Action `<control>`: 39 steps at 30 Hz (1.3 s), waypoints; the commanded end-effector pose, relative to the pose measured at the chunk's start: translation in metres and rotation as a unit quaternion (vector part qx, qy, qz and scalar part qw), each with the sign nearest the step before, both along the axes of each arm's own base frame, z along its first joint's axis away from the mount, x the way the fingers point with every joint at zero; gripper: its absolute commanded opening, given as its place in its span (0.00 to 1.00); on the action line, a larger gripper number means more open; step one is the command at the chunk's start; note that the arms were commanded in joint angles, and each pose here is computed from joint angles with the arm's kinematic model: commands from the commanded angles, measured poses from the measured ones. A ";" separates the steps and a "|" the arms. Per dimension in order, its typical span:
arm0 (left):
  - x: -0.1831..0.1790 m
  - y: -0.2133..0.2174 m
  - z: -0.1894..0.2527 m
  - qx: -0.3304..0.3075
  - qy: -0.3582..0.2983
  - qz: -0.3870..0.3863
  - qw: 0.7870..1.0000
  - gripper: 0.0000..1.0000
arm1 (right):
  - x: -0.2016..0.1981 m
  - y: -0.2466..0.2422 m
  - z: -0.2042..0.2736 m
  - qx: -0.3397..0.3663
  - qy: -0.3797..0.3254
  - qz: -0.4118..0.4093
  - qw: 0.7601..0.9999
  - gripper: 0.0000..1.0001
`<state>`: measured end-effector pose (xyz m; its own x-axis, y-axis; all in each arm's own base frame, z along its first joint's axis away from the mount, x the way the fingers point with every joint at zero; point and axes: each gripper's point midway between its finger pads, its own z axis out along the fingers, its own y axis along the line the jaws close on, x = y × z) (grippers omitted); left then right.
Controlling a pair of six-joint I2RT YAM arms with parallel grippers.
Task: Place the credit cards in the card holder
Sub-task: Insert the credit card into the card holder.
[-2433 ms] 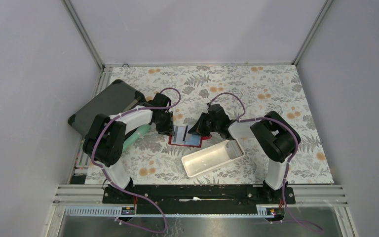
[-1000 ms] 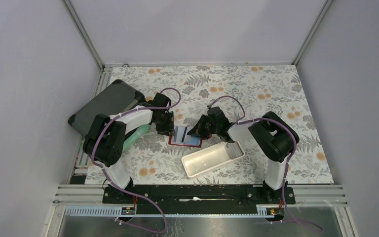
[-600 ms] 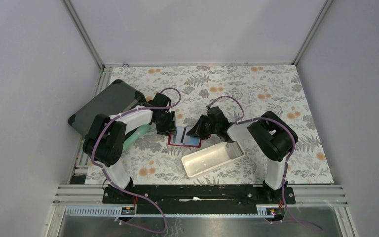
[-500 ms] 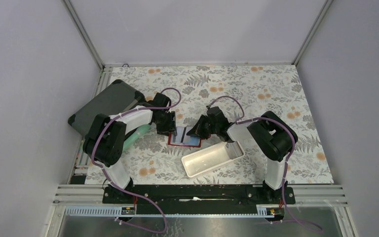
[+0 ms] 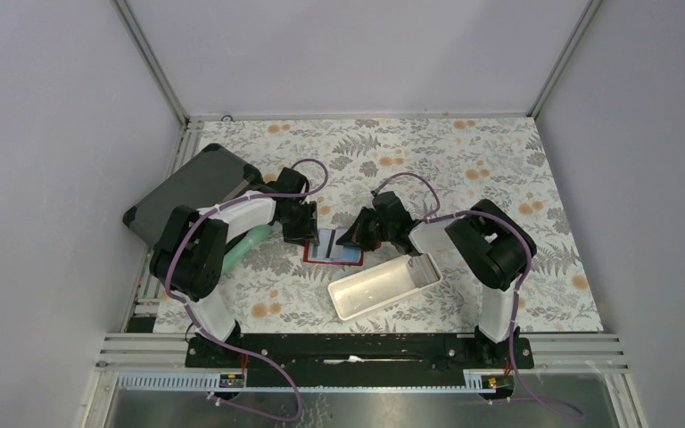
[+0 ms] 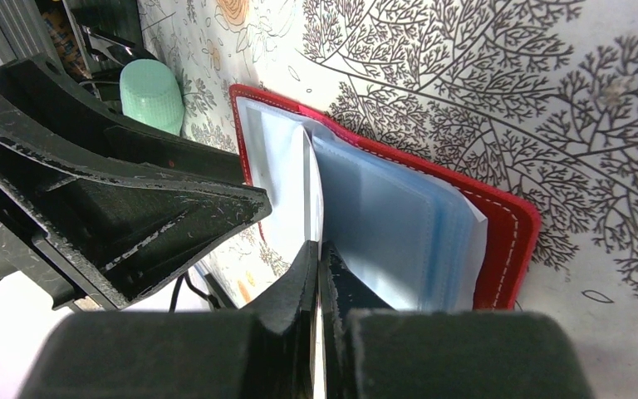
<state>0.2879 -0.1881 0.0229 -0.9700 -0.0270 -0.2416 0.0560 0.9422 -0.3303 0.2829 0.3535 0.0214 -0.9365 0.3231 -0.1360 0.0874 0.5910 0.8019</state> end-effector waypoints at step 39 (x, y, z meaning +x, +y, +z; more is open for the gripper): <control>0.013 -0.012 0.030 -0.031 -0.042 -0.007 0.999 0.41 | -0.020 -0.003 -0.034 -0.083 0.044 0.066 0.993 0.25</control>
<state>0.2876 -0.1866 0.0231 -0.9695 -0.0207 -0.2442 0.0613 0.9443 -0.3233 0.2823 0.3611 0.0157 -0.9623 0.2451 -0.1180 0.0635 0.6240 0.7789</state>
